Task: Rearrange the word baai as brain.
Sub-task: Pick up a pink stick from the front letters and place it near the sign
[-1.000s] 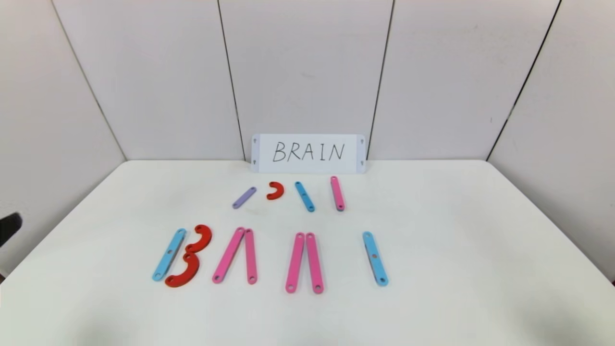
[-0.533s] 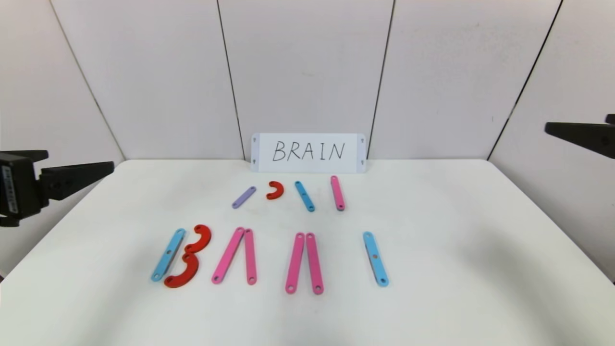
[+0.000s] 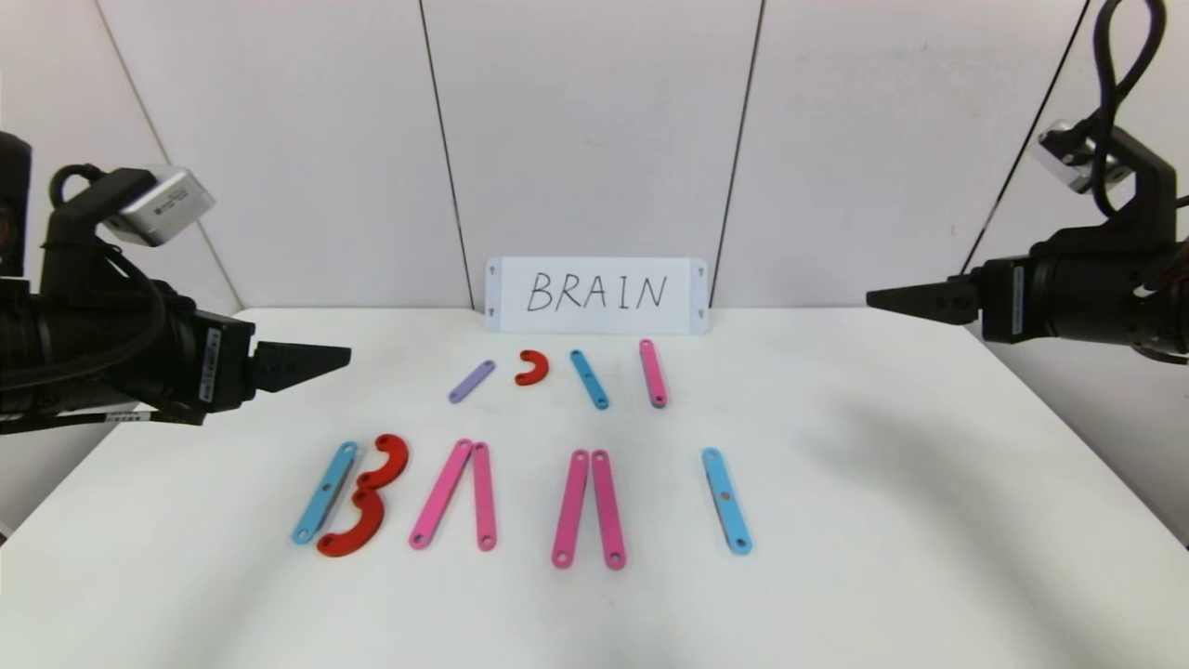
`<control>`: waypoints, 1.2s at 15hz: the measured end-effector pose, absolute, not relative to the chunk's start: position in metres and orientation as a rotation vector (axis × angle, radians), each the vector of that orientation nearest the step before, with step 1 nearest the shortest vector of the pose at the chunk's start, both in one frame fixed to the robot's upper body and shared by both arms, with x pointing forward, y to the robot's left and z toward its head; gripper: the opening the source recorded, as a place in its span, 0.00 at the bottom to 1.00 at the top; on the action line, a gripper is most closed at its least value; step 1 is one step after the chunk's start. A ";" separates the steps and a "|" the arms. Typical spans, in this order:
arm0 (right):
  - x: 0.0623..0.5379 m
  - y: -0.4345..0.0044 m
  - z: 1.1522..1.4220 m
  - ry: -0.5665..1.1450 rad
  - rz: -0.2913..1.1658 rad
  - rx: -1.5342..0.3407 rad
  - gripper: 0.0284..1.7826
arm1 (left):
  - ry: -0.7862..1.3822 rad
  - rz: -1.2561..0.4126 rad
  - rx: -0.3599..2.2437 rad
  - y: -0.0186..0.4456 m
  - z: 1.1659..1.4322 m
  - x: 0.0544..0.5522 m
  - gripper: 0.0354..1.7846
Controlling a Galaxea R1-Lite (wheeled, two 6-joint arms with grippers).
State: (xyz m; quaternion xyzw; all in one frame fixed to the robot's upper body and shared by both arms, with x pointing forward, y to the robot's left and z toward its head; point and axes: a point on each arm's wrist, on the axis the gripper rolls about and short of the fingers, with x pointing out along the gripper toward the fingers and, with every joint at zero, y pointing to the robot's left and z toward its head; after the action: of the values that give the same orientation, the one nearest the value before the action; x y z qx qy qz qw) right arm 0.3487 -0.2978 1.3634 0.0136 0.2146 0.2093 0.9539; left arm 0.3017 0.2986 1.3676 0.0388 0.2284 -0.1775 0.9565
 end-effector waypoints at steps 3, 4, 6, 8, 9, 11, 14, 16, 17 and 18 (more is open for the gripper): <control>0.359 -0.296 1.350 0.489 0.484 0.049 0.98 | 0.557 -0.421 0.116 0.288 1.359 0.306 0.98; 0.361 -0.295 1.347 0.505 0.493 0.054 0.98 | 0.579 -0.446 0.134 0.286 1.356 0.306 0.98; 0.362 -0.295 1.342 0.522 0.499 0.057 0.98 | 0.641 -0.488 0.155 0.284 1.349 0.305 0.98; 0.362 -0.294 1.339 0.533 0.501 0.058 0.98 | 0.711 -0.510 0.170 0.281 1.340 0.305 0.98; 0.362 -0.293 1.338 0.539 0.506 0.057 0.98 | 0.745 -0.516 0.175 0.279 1.335 0.307 0.98; 0.362 -0.291 1.335 0.544 0.510 0.055 0.98 | 0.807 -0.517 0.191 0.273 1.325 0.312 0.98; 0.361 -0.291 1.333 0.549 0.510 0.055 0.98 | 0.875 -0.480 0.256 0.260 1.310 0.321 0.98; 0.361 -0.291 1.333 0.549 0.511 0.056 0.98 | 0.912 -0.454 0.298 0.250 1.299 0.330 0.98; 0.361 -0.291 1.333 0.549 0.510 0.056 0.98 | 0.933 -0.447 0.312 0.246 1.293 0.335 0.98; 0.361 -0.292 1.333 0.550 0.508 0.056 0.98 | 0.957 -0.440 0.321 0.243 1.286 0.341 0.98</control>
State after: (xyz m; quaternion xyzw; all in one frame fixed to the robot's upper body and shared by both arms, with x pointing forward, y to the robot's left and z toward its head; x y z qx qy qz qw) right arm 0.3607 -0.2916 1.3327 0.0276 0.2685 0.2482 0.9304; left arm 0.3412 0.2427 1.2860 0.1526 0.4547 -0.2090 0.8522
